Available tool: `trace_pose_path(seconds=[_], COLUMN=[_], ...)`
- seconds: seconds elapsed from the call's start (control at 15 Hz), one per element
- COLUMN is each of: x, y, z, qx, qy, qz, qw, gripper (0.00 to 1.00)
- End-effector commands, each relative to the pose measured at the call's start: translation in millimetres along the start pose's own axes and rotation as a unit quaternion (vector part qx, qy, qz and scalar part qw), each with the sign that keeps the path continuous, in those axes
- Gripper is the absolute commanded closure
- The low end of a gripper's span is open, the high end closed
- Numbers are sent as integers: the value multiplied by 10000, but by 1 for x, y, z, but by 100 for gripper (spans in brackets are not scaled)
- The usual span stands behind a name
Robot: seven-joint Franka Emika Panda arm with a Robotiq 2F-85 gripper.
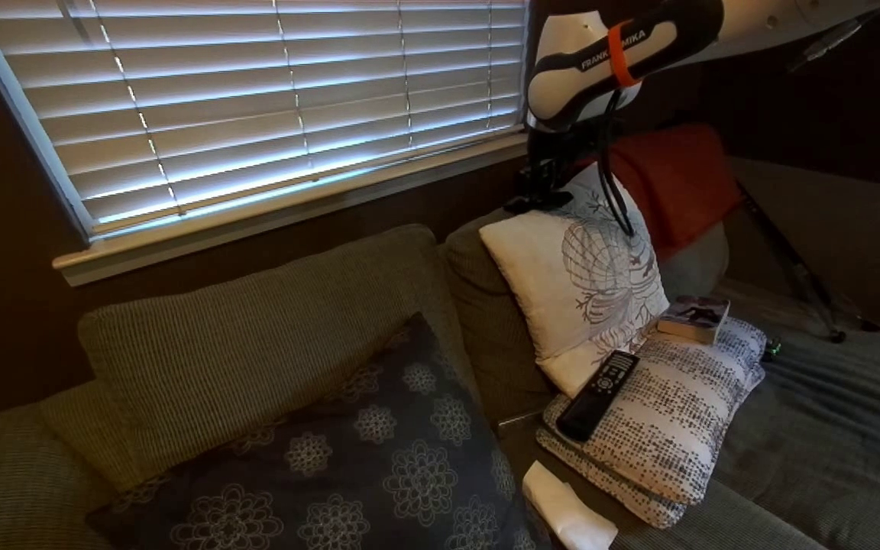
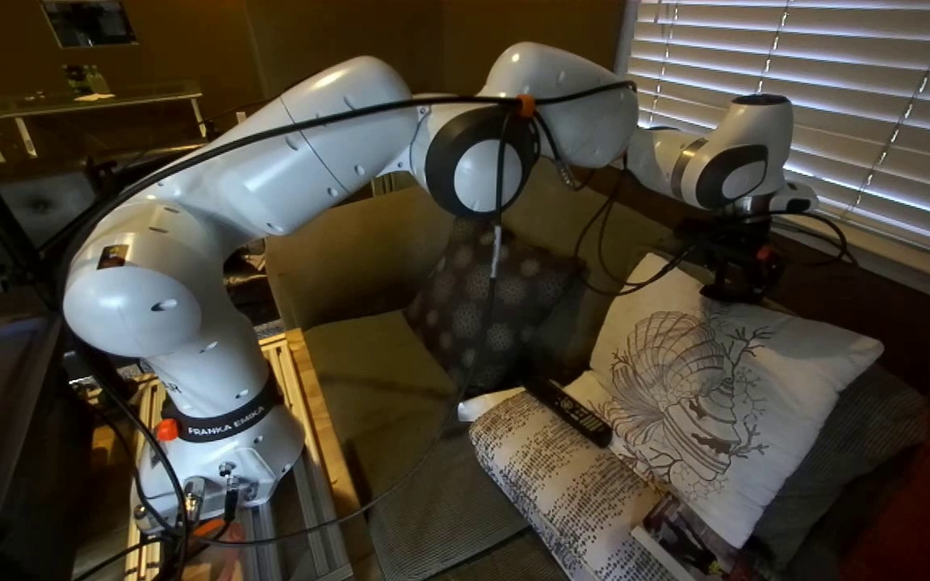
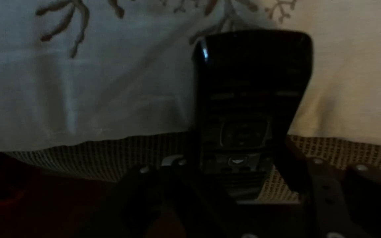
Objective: Put the remotes on top of the pillow
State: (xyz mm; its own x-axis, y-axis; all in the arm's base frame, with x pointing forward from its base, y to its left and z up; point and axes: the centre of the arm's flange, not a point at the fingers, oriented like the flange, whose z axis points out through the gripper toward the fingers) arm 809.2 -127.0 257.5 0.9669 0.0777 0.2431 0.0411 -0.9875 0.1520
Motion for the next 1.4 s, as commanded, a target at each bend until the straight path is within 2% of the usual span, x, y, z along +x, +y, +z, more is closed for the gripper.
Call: trace_pose_path(seconds=[0.0, 0.47, 0.87, 1.0, 1.33], x=[-14, -57, -89, -99, -134], y=[-7, -9, -7, -9, -14], z=[-22, -68, -99, -101, -98], qx=[-47, 10, -36, -39, -71], qy=[167, 22, 373, 467, 683], qz=[-32, 7, 797, 1186, 2272], qw=[9998, 10000, 9961, 9918, 9714], gripper=[65, 65, 65, 65, 65])
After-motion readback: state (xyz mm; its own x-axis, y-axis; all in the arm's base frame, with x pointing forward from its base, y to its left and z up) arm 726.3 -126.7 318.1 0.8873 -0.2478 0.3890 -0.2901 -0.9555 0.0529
